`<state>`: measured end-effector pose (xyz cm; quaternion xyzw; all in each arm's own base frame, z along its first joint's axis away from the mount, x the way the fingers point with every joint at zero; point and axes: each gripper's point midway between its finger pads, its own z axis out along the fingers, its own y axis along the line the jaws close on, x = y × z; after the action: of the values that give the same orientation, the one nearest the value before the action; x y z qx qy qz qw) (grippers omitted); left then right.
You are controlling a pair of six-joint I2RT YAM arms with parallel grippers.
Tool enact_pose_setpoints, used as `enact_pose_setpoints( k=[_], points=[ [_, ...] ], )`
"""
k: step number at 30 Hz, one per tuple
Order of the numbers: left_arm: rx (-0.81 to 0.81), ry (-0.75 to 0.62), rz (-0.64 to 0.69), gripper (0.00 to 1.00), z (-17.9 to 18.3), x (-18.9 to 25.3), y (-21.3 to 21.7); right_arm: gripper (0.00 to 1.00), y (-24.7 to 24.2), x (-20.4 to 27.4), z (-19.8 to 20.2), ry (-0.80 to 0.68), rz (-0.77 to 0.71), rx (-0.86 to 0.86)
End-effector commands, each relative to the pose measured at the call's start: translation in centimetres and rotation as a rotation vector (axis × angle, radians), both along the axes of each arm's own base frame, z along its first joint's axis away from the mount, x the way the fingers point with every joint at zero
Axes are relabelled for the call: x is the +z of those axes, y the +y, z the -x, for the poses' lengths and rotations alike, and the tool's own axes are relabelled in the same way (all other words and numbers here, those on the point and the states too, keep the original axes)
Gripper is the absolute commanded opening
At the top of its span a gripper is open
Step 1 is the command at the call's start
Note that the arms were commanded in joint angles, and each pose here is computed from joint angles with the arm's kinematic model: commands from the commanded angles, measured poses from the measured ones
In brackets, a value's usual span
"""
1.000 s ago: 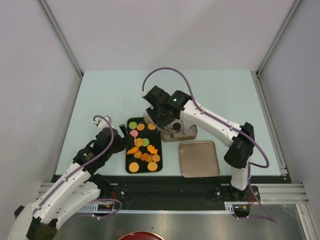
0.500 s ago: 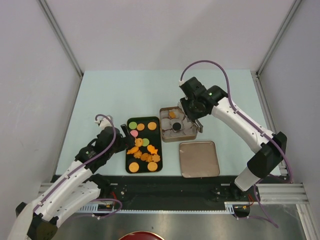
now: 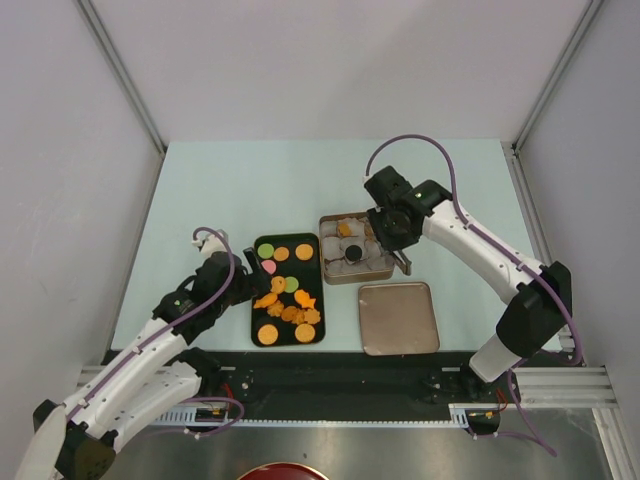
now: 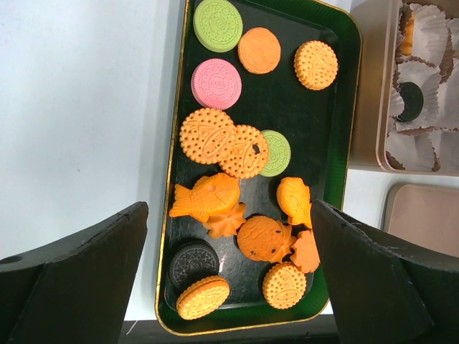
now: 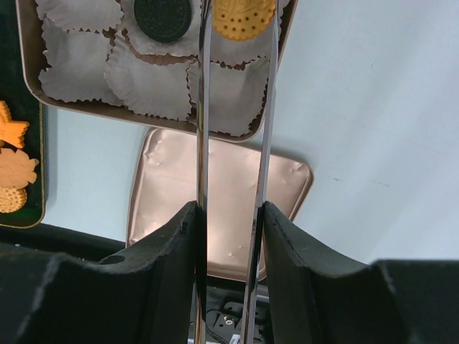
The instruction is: Pack the cookies
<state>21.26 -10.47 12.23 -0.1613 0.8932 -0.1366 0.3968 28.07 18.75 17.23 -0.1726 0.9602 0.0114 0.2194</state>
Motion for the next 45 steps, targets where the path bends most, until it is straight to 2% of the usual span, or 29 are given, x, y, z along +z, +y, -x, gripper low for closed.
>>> enact_pose_setpoints(
  k=[1,6,19,30,37,45],
  points=[
    [0.007,-0.034,0.029,1.0,-0.7,1.2,-0.4,0.36,-0.5,1.4,-0.6,-0.059,-0.03,-0.007],
    [0.009,-0.035,0.031,1.0,-0.8,1.3,-0.4,0.37,-0.7,0.6,-0.7,-0.048,-0.032,-0.013],
    [0.007,-0.033,0.031,1.0,-0.8,1.3,-0.4,0.51,-0.1,0.8,-1.0,-0.057,-0.059,-0.005],
    [0.008,-0.036,0.033,1.0,-0.8,1.4,-0.4,0.53,0.0,2.4,-1.3,-0.118,-0.075,-0.02],
    [0.016,-0.041,0.033,1.0,-0.7,1.5,-0.2,0.52,5.2,4.5,1.2,-0.148,-0.143,0.113],
    [0.025,-0.041,0.038,1.0,-0.6,1.8,-0.1,0.53,13.6,3.2,7.2,-0.082,-0.15,0.35]
  ],
)
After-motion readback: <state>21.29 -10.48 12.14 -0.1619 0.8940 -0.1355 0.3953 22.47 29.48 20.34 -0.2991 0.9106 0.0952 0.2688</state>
